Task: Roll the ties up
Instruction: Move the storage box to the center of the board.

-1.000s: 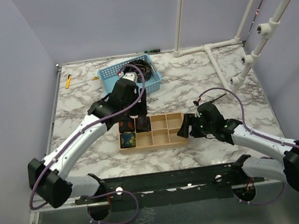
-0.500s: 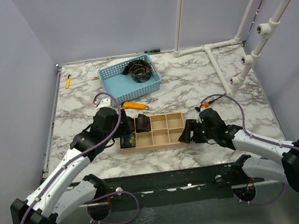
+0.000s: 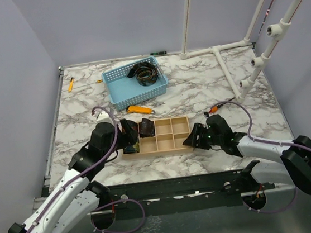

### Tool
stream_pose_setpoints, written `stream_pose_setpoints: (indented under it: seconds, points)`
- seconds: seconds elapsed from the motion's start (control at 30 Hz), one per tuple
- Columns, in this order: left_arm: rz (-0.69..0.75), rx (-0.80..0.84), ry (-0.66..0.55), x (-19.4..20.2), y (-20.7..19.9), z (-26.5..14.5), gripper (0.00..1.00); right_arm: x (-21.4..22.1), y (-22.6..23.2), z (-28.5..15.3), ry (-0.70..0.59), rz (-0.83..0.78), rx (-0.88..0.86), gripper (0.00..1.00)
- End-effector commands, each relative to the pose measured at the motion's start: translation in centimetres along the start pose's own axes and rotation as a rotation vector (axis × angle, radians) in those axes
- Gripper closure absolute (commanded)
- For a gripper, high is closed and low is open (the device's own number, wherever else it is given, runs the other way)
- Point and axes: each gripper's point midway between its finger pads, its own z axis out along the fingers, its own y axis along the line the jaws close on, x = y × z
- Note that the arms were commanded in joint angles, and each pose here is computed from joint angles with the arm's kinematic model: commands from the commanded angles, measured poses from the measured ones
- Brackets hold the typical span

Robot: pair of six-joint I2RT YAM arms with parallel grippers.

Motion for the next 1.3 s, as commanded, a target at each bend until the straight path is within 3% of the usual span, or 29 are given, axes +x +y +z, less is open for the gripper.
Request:
stream_pose_setpoints:
  seconds: [0.0,0.53,0.83,1.2,1.27]
  points:
    - [-0.037,0.125,-0.151,-3.4,-2.3,-2.1,0.2,0.2,-0.3,0.7,-0.013,0.097,0.009,0.44]
    - [-0.03,0.114,-0.184,-3.6,-1.7,-2.4,0.2,-1.5,-2.5,2.7,-0.061,0.235,0.195,0.77]
    - [-0.025,0.118,-0.179,-3.4,-1.7,-2.4,0.2,-4.0,-7.3,-0.7,-0.159,0.172,0.433,0.99]
    - [-0.012,0.095,-0.132,-2.6,-1.5,-1.3,0.2,-7.6,-13.4,-3.5,-0.227,0.277,0.586,0.99]
    - [-0.007,0.093,-0.127,-2.6,-1.6,-1.2,0.2,-8.6,-12.3,-3.3,-0.224,0.244,0.546,0.86]
